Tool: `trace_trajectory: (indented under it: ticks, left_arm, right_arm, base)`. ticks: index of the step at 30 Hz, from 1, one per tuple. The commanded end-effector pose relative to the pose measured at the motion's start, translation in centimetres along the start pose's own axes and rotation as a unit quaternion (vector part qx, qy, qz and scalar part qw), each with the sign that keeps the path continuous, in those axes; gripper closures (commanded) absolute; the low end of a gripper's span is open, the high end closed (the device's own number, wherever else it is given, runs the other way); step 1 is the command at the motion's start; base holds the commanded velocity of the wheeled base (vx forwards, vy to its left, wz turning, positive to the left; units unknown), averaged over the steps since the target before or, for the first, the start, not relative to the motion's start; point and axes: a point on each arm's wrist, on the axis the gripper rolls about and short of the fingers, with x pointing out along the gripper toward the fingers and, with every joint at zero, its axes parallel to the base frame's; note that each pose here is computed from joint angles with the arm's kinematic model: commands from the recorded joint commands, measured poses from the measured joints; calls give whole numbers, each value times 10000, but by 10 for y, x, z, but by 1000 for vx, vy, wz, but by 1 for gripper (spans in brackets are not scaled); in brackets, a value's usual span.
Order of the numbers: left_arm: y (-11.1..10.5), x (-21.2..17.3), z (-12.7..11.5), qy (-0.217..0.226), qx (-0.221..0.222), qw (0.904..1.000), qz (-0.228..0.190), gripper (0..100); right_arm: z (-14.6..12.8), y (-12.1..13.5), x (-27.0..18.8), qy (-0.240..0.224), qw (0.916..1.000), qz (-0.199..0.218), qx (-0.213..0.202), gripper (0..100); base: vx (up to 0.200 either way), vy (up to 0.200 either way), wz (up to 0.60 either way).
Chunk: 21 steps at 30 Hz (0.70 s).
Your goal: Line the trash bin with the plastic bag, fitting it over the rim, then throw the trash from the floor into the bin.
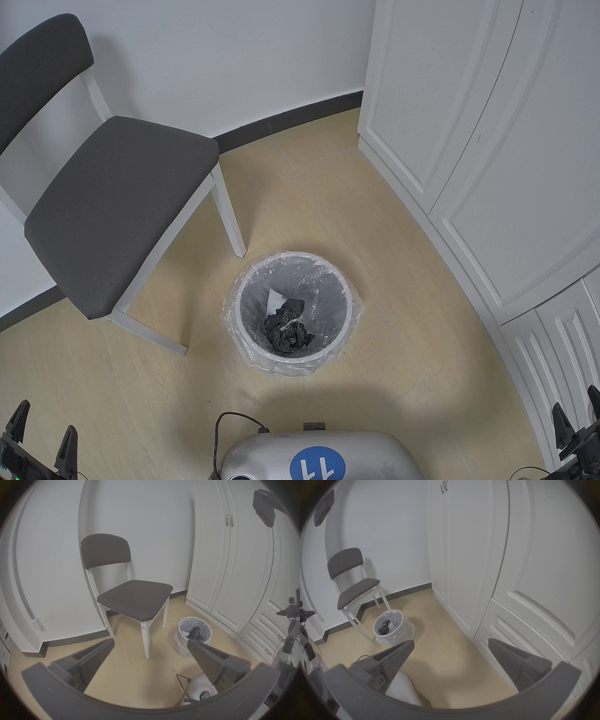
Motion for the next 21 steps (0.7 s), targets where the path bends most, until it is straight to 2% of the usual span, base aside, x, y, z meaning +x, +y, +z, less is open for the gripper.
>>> trace_trajectory:
  ticks: [1,21]
  left_arm:
    - [0,0,-5,4,2,10000,0,0]
    - [0,0,-5,4,2,10000,0,0]
  right_arm:
    - [-5,0,1,94,10000,4,-1,0]
    - [-4,0,1,86,10000,12,22,0]
  base:
    - [0,0,0]
    - [0,0,0]
